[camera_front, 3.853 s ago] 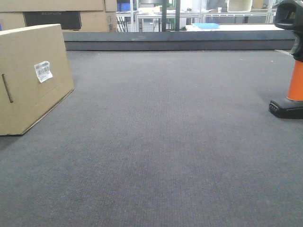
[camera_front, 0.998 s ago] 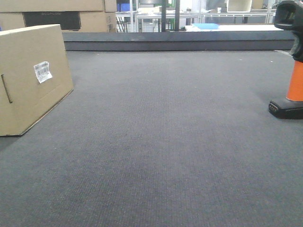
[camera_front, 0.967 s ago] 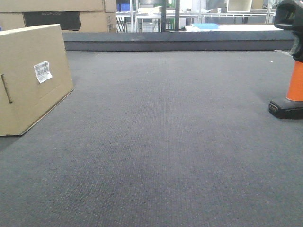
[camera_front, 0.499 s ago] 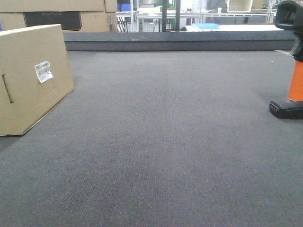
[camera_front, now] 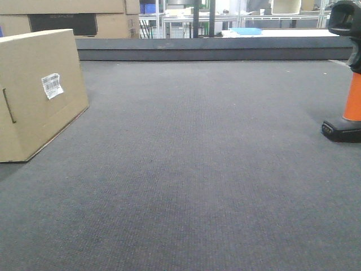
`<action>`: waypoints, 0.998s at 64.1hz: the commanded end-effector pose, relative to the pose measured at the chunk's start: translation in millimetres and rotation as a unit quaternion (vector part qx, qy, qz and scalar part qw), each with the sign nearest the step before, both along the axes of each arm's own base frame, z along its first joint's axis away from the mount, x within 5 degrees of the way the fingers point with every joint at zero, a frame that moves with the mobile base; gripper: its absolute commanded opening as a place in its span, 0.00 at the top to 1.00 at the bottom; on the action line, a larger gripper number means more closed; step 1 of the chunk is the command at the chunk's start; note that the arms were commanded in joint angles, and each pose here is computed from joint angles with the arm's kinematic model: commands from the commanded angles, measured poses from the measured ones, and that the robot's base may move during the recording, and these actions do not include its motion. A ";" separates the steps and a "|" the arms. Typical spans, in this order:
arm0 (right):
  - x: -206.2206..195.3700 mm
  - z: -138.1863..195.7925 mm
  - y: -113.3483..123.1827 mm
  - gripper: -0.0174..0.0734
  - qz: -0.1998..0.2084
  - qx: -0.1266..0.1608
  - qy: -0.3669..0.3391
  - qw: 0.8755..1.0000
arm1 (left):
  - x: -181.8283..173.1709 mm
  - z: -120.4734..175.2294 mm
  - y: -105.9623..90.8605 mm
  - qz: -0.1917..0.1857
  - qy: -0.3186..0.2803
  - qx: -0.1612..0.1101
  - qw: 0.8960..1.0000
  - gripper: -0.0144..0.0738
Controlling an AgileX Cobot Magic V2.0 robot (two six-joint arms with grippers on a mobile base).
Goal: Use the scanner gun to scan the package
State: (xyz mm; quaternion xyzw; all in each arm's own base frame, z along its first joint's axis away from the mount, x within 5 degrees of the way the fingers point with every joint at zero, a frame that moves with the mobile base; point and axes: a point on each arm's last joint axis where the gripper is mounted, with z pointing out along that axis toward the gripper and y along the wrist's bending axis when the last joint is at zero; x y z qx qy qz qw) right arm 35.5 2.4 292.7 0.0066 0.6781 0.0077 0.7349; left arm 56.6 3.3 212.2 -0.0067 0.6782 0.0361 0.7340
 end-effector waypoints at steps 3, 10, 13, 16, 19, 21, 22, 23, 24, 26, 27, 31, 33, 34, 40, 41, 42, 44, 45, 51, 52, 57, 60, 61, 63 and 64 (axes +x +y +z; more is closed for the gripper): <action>7.8 -15.2 -2.8 0.98 -0.012 0.008 -0.031 0.999 | -0.7 2.6 -0.5 -0.004 -0.012 -0.003 1.000 0.96; 16.2 -41.2 -3.0 0.98 -0.007 0.012 -0.020 1.000 | -0.7 2.6 -0.5 -0.004 -0.012 -0.003 1.000 0.96; 18.6 -51.2 -3.0 0.98 -0.007 0.012 -0.010 1.000 | -0.7 2.6 -0.5 -0.004 -0.012 -0.003 1.000 0.96; 20.2 -59.1 -3.0 0.98 -0.006 0.012 -0.002 1.000 | -0.7 2.6 -0.5 -0.004 -0.012 -0.003 1.000 0.96; 21.5 -67.0 -3.3 0.98 -0.008 0.012 0.003 1.000 | -0.7 2.6 -0.5 -0.004 -0.012 -0.003 1.000 0.96; 22.2 -71.8 -3.4 0.98 -0.009 0.013 0.006 1.000 | -0.7 2.6 -0.5 -0.004 -0.012 -0.003 1.000 0.96; 22.4 -74.4 -3.4 0.98 -0.009 0.013 0.006 1.000 | -0.7 2.6 -0.5 -0.004 -0.012 -0.003 1.000 0.96; 22.4 -76.2 -3.5 0.98 -0.009 0.013 0.007 1.000 | -0.7 2.6 -0.5 -0.004 -0.012 -0.003 1.000 0.96; 22.4 -77.8 -3.5 0.98 -0.009 0.013 0.007 1.000 | -0.7 2.6 -0.5 -0.004 -0.012 -0.003 1.000 0.96; 21.6 -80.1 -3.5 0.98 -0.009 0.013 0.002 1.000 | -0.7 2.6 -0.5 -0.004 -0.012 -0.003 1.000 0.96; 21.0 -79.7 -3.5 0.98 -0.009 0.013 -0.002 1.000 | -0.7 2.6 -0.5 -0.004 -0.012 -0.003 1.000 0.96; 20.8 -82.0 -3.3 0.98 -0.008 0.013 0.010 1.000 | -0.7 2.6 -0.5 -0.004 -0.012 -0.003 1.000 0.96; 20.9 -83.5 -3.2 0.98 -0.008 0.013 0.019 1.000 | -0.7 2.6 -0.5 -0.004 -0.012 -0.003 1.000 0.96; 20.9 -83.5 -3.2 0.98 -0.008 0.013 0.019 1.000 | -0.7 2.6 -0.5 -0.004 -0.012 -0.003 1.000 0.96; 20.9 -83.5 -3.2 0.98 -0.008 0.011 0.018 1.000 | -0.7 2.6 -0.5 -0.004 -0.012 -0.003 1.000 0.96; 20.9 -83.5 -3.2 0.98 -0.008 0.011 0.018 1.000 | -0.7 2.6 -0.5 -0.004 -0.012 -0.003 1.000 0.96; 20.9 -83.5 -3.2 0.98 -0.008 0.009 0.019 1.000 | -0.7 2.6 -0.5 -0.004 -0.012 -0.003 1.000 0.96; 20.9 -83.5 -3.2 0.98 -0.008 0.009 0.019 1.000 | -0.7 2.6 -0.5 -0.004 -0.012 -0.003 1.000 0.96; 20.9 -83.5 -3.2 0.98 -0.008 0.009 0.019 1.000 | -0.7 2.6 -0.5 -0.004 -0.012 -0.003 1.000 0.96; 20.9 -83.5 -3.2 0.98 -0.008 0.009 0.019 1.000 | -0.7 2.6 -0.5 -0.004 -0.012 -0.003 1.000 0.96; 20.9 -83.5 -3.2 0.98 -0.008 0.009 0.019 1.000 | -0.7 2.6 -0.5 -0.004 -0.012 -0.003 1.000 0.96; 20.9 -83.5 -3.2 0.98 -0.008 0.009 0.019 1.000 | -0.7 2.6 -0.5 -0.004 -0.012 -0.003 1.000 0.96; 20.9 -83.5 -3.2 0.98 -0.008 0.009 0.019 1.000 | -0.7 2.6 -0.5 -0.004 -0.012 -0.003 1.000 0.96; 20.9 -83.5 -3.2 0.98 -0.008 0.009 0.019 1.000 | -0.7 2.6 -0.5 -0.004 -0.012 -0.003 1.000 0.96; 20.9 -83.5 -3.2 0.98 -0.008 0.009 0.019 1.000 | -0.7 2.6 -0.5 -0.004 -0.012 -0.003 1.000 0.96; 20.9 -83.5 -3.2 0.98 -0.008 0.009 0.019 1.000 | -0.7 2.6 -0.5 -0.004 -0.012 -0.003 1.000 0.96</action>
